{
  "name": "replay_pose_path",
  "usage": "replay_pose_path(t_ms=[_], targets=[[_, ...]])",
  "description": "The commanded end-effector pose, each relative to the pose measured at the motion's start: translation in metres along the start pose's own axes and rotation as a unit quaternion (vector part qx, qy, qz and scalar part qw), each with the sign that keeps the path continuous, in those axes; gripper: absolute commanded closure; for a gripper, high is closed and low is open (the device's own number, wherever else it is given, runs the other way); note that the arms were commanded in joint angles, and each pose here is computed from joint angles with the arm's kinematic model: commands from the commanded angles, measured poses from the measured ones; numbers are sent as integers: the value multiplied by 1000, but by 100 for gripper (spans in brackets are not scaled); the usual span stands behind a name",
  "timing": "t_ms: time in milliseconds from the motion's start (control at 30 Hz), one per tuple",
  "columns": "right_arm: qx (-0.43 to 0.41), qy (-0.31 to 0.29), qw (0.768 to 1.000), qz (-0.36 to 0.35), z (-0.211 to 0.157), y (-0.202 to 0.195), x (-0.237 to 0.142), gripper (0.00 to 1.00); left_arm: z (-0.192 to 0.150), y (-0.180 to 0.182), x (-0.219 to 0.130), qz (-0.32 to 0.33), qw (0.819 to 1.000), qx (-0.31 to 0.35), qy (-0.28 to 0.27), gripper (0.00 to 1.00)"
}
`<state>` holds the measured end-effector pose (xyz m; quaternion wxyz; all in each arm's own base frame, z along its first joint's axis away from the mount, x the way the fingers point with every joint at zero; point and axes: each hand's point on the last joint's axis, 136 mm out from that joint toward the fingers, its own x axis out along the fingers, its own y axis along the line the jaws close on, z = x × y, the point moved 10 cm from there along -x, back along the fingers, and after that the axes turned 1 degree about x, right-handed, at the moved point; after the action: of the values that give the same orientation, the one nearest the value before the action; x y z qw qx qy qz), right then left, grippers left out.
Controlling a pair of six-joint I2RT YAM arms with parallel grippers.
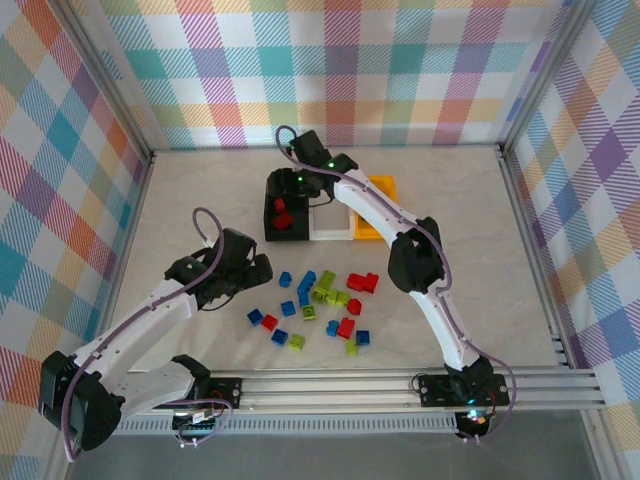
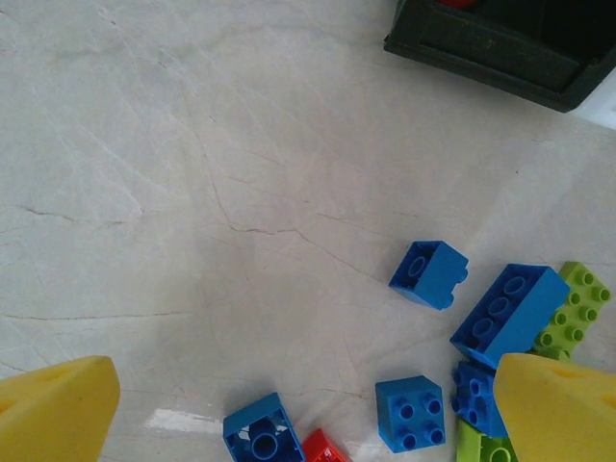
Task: Sort the legos into containers by color
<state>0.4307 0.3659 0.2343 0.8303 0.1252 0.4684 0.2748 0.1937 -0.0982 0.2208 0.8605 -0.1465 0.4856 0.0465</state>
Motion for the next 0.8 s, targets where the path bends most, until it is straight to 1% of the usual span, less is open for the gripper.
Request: replay_pose_path(t_ms=[0, 100, 167, 333, 400, 433, 567, 767], targets=[[-10, -19, 1000, 3, 1, 9, -43, 28, -6, 2, 0, -6, 1000, 14, 26, 0], [-8, -32, 999, 4, -13, 2, -66, 28, -12, 3, 5, -16, 998, 19, 50, 1], [-8, -33, 999, 3, -24, -2, -78, 29, -19, 4, 8, -20, 997, 17, 67, 3], [-2, -28, 1000, 1, -57, -16, -99, 29, -45, 10, 30, -33, 991, -20, 131, 7], [1, -27, 1000, -1, -68, -22, -106, 29, -55, 12, 42, -34, 987, -38, 152, 13], [2, -27, 1000, -2, -71, -24, -107, 29, -58, 13, 46, -32, 986, -45, 157, 14], [6, -25, 1000, -9, -84, -35, -114, 29, -62, 14, 57, -23, 985, -61, 162, 16], [25, -31, 999, -18, -92, -53, -124, 29, -57, 10, 64, -7, 986, -52, 159, 22]])
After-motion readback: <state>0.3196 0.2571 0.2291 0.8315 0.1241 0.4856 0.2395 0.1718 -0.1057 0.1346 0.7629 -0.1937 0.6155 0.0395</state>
